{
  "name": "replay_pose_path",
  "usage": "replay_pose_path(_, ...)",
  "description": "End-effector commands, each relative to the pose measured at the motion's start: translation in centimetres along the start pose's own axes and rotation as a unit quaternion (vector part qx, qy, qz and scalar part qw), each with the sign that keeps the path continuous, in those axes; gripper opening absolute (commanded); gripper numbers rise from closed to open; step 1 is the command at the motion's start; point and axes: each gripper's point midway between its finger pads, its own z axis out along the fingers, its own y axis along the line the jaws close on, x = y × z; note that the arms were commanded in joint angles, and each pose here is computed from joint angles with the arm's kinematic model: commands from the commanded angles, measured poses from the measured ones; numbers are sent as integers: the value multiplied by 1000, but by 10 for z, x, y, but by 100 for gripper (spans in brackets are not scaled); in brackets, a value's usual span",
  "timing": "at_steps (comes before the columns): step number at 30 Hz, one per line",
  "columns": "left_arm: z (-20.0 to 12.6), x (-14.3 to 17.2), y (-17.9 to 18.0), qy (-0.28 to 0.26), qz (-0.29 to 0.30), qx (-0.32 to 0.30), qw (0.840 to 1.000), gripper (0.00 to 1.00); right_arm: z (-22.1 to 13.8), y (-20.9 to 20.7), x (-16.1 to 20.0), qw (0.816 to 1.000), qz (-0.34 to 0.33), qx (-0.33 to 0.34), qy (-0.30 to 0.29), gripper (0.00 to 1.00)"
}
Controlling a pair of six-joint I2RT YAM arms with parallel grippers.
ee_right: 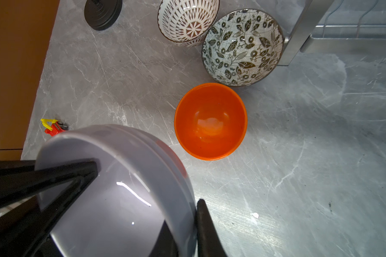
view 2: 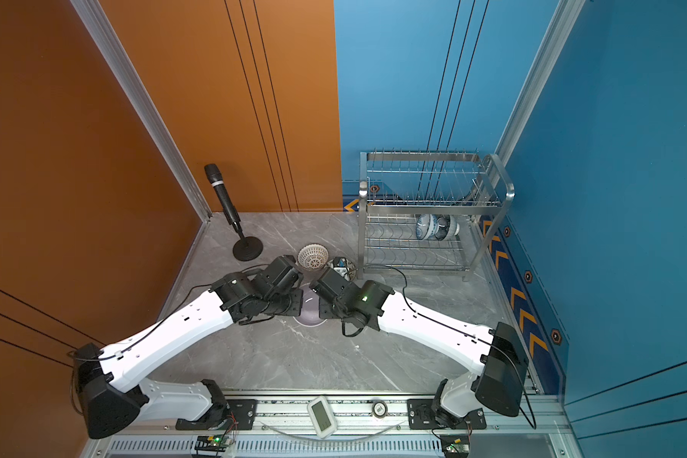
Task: Load bowls into a dish rack
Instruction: Place the bowl in the dish rack.
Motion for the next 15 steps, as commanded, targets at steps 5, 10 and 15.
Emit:
replay_pose_path(5,-30,-26,-26,-46,-3,58,997,8,7,-39,0,995,15,94,-12,0)
replay_pose_path(10,-32,-28,-32,-51,1,69,996,14,5,-43,-4,994,20,103,-26,0)
replay_pose_path(15,-30,-29,-36,-50,4,74,996,19,0,-46,-8,993,24,107,-39,0)
